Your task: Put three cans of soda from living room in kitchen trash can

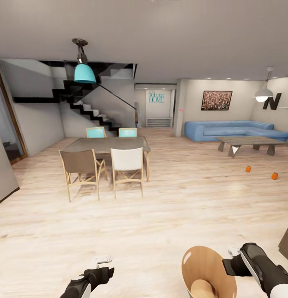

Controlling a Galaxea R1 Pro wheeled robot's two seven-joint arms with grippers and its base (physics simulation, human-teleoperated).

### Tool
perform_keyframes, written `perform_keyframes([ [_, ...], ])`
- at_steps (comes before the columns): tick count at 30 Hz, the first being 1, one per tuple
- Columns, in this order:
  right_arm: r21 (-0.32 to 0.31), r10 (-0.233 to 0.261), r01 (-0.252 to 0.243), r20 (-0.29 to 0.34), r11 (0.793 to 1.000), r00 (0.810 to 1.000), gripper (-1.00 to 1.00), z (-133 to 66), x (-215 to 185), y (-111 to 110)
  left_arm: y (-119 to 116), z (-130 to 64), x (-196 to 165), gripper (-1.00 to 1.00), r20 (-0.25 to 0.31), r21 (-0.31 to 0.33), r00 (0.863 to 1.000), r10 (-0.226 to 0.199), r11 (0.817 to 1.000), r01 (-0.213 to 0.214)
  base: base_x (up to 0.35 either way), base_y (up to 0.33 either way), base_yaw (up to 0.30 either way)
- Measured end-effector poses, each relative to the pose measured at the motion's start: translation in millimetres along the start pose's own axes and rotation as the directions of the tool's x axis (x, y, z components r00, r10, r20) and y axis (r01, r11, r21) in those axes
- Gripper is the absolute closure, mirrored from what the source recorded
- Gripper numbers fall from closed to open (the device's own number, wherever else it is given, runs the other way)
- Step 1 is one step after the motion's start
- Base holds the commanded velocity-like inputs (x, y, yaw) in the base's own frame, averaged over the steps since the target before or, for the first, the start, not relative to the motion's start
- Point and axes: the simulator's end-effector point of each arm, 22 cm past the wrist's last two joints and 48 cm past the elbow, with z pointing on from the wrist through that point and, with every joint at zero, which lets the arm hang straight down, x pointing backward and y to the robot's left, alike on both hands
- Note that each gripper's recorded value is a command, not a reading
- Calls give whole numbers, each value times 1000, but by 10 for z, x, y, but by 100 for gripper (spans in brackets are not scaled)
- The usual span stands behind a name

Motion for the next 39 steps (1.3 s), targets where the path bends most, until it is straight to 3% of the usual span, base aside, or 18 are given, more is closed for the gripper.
perform_keyframes([
  [29, 1, 0, 0, -12, 1000, 1000, 100, 39, 34, -3, 21, 21, 48, -100, -12, -5, 1000, -5, 1000, 5, 0, 0, -271],
  [39, 0, 0, 0, -14, 1000, 1000, 100, -75, 2, 8, 13, -71, -21, -100, -15, -8, 1000, -3, 1000, 3, 0, 0, -66],
])
